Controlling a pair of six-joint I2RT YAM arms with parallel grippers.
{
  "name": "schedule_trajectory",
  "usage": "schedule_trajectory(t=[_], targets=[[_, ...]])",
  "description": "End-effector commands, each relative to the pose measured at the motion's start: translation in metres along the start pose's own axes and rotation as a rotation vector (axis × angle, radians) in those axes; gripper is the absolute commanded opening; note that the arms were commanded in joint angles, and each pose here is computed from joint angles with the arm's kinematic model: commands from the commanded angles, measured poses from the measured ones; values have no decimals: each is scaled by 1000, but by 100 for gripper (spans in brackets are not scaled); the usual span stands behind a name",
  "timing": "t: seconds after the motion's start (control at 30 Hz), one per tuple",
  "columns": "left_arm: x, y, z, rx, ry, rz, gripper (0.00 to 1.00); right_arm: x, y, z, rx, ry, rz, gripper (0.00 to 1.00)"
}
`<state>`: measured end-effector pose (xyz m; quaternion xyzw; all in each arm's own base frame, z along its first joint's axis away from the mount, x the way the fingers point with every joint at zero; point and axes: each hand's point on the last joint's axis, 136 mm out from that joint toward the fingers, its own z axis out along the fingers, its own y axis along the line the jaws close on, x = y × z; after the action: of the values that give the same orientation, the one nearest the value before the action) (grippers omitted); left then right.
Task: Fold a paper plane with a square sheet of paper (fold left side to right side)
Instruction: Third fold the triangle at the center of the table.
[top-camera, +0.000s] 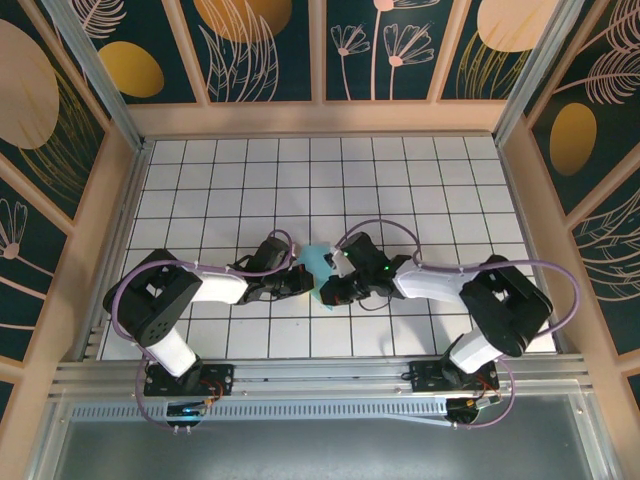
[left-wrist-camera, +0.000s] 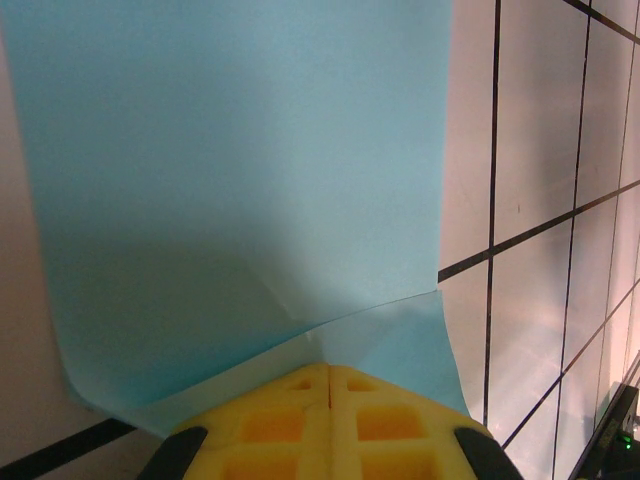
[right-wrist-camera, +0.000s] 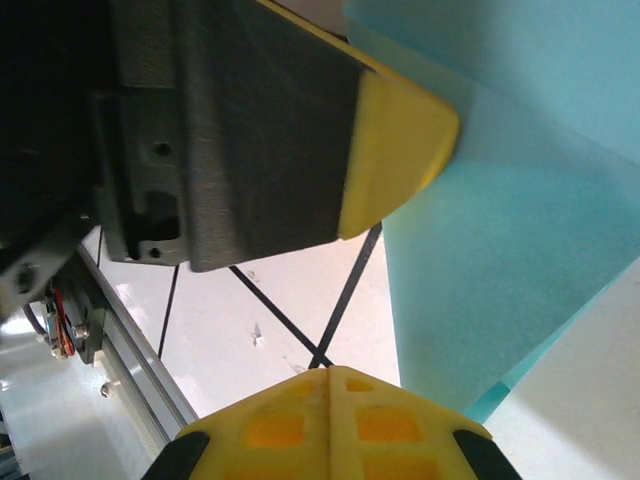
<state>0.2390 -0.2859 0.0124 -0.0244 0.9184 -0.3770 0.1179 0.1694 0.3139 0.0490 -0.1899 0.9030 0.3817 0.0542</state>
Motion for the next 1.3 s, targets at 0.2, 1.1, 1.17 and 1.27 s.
schedule_trajectory(t=[0.2,1.1,1.17,1.27], targets=[[13,39,4,-144,21,-29,0,12,-8,11,6,40,37,0],[12,40,4,-157,21,-28,0,40,-30,20,56,109,89,0],[12,40,4,-159,21,-27,0,42,-30,20,59,117,90,0],[12,41,4,-160,20,-28,0,47,-33,19,69,126,99,0]])
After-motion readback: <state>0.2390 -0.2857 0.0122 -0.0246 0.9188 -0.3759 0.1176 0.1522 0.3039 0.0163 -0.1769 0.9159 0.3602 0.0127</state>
